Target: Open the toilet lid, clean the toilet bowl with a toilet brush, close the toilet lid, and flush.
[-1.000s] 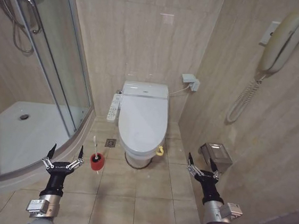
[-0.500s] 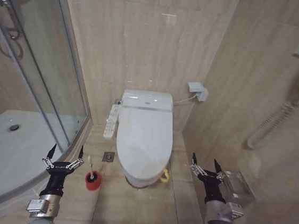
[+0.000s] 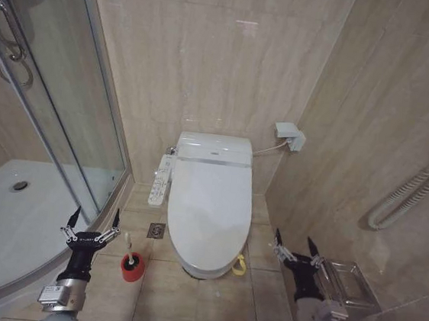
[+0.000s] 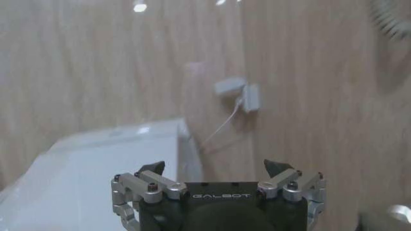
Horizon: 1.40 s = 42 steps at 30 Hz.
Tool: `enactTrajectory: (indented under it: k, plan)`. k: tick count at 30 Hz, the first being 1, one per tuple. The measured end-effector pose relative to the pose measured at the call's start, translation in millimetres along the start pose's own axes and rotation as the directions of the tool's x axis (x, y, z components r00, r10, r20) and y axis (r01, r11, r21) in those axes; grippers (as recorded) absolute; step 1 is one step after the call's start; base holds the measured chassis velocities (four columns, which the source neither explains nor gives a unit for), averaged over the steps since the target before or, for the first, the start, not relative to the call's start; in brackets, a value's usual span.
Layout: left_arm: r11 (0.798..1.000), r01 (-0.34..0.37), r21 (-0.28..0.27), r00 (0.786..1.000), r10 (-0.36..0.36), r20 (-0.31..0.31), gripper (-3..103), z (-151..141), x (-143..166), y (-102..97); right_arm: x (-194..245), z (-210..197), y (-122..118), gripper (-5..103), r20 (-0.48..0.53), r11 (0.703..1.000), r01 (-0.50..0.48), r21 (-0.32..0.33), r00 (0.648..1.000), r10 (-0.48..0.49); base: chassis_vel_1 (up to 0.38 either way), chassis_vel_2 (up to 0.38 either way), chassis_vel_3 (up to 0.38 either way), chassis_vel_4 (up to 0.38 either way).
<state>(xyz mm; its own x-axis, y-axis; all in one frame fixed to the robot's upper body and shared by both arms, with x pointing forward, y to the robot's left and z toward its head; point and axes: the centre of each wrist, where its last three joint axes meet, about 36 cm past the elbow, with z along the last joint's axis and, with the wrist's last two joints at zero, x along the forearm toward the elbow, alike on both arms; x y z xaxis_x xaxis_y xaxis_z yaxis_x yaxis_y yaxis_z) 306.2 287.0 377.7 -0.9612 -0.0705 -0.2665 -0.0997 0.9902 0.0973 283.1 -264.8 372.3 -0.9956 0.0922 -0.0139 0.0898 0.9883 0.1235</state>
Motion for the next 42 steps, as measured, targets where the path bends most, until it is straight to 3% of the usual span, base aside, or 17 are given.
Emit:
enactTrajectory:
  k: [3,16,30,42]
  plan:
    - [1.0,0.0,0.0,1.0,0.0,0.0,100,0,0,0.0,11,16,2,100,-0.076,0.998,0.047,0.053,0.996,-0.042,0.0,0.0,0.0,0.0]
    - [1.0,0.0,0.0,1.0,0.0,0.0,100,0,0,0.0,30,72,13,100,-0.234,0.987,0.118,0.105,0.968,-0.091,0.0,0.0,0.0,0.0]
    - [1.0,0.0,0.0,1.0,0.0,0.0,100,0,0,0.0,46,105,14,100,-0.31,0.973,0.186,0.133,0.941,-0.137,0.0,0.0,0.0,0.0]
    - [1.0,0.0,0.0,1.0,0.0,0.0,100,0,0,0.0,34,122,33,100,-0.278,0.972,0.206,0.114,0.946,-0.168,0.0,0.0,0.0,0.0]
